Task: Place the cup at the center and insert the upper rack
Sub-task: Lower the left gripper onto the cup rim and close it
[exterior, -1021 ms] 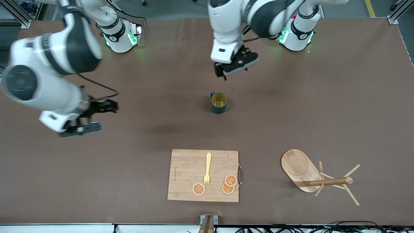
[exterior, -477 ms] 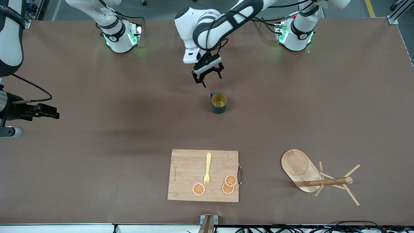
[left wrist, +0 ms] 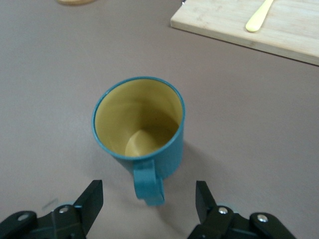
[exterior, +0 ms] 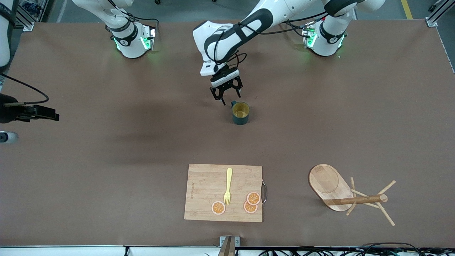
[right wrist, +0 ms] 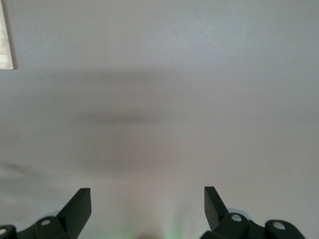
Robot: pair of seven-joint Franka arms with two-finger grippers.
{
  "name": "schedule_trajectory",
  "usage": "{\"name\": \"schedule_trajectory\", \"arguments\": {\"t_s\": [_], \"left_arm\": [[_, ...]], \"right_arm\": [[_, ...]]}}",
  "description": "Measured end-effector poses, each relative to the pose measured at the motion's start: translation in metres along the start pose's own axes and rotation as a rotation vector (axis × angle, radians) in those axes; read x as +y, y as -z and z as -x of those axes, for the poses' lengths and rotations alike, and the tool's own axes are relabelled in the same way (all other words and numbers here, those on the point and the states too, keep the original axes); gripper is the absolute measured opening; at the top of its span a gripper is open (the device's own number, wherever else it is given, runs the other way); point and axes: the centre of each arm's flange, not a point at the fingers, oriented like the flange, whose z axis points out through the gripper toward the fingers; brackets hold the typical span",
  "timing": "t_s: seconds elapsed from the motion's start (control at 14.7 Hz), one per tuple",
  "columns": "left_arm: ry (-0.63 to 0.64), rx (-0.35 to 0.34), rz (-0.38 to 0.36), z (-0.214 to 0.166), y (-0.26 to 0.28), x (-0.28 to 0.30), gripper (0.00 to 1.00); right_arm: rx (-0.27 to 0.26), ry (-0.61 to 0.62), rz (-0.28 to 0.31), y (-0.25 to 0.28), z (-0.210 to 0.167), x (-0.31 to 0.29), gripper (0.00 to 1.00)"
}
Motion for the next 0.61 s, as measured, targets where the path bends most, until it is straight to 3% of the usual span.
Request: {"name": "schedule_trajectory", "arguments": {"t_s": [0.27, 0.41, 0.48, 0.61], "left_arm": [[0.026, 0.119, 0.002, 0.024, -0.011, 0.003, 0.76], [0.039, 0.122, 0.008, 0.023, -0.008, 0.009, 0.65], [0.044, 0.121, 0.007, 0.022, -0.009, 0.011, 0.64], [0.051, 0.119, 0.002, 0.023, -0.014, 0.013, 0.51]], "right_arm": [[0.034, -0.027, -0.010, 0.041, 0.052, -0.013, 1.00], [0.037, -0.014, -0.011, 0.054, 0.075, -0.027, 1.00], [0.047, -0.010, -0.011, 0.059, 0.082, -0.031, 1.00], [0.056, -0.009, -0.010, 0.062, 0.089, -0.032, 1.00]]}}
